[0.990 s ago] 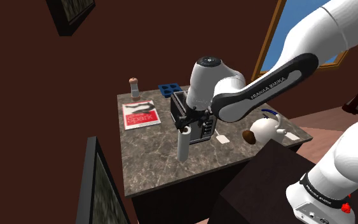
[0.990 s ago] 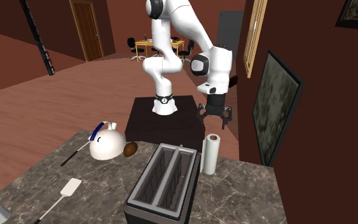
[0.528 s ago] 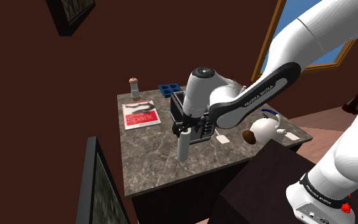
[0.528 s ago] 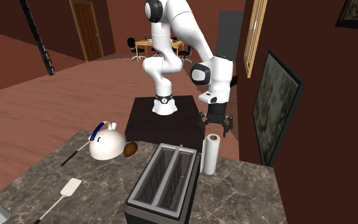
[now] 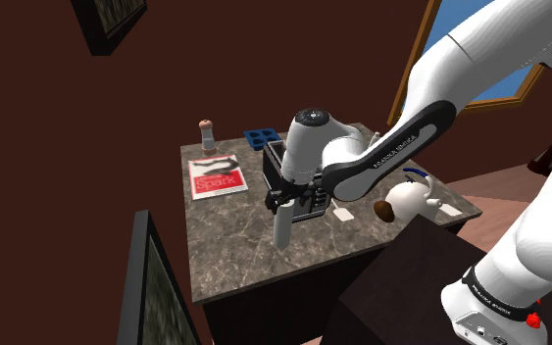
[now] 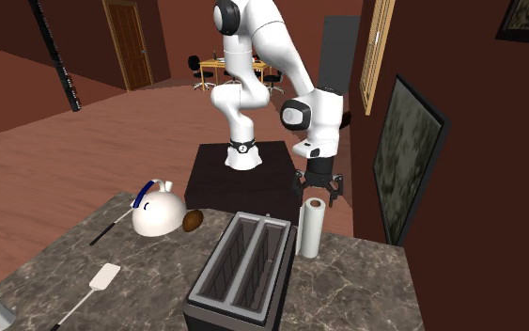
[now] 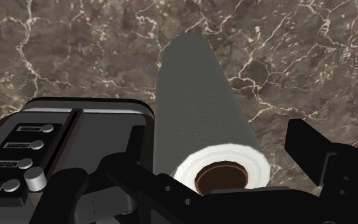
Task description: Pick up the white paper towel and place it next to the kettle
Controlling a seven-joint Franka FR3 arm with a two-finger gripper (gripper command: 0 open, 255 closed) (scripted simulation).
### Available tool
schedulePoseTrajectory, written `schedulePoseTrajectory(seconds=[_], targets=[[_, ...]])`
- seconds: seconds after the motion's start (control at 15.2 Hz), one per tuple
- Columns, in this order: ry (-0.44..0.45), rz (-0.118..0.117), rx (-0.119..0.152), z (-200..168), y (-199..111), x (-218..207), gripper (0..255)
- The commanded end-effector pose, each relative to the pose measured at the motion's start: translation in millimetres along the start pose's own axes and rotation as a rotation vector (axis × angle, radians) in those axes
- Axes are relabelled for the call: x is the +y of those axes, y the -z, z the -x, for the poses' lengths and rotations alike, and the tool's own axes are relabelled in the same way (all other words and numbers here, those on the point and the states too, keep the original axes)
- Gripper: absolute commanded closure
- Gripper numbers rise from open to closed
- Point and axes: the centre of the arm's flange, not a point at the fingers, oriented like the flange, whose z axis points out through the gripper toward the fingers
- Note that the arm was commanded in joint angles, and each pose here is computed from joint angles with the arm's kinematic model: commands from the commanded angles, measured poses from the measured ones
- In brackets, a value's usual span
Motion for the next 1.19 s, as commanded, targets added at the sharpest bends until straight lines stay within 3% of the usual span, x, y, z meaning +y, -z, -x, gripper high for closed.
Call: schedulePoseTrajectory(seconds=[0.0,0.07,0.66,1.12], targets=[[0.000,0.000,0.000,0,0,0,0],[0.000,0.000,0.000,0,0,0,255],[0.000,0.000,0.000,0,0,0,255],[0.000,0.000,0.000,-7,36,0,255]])
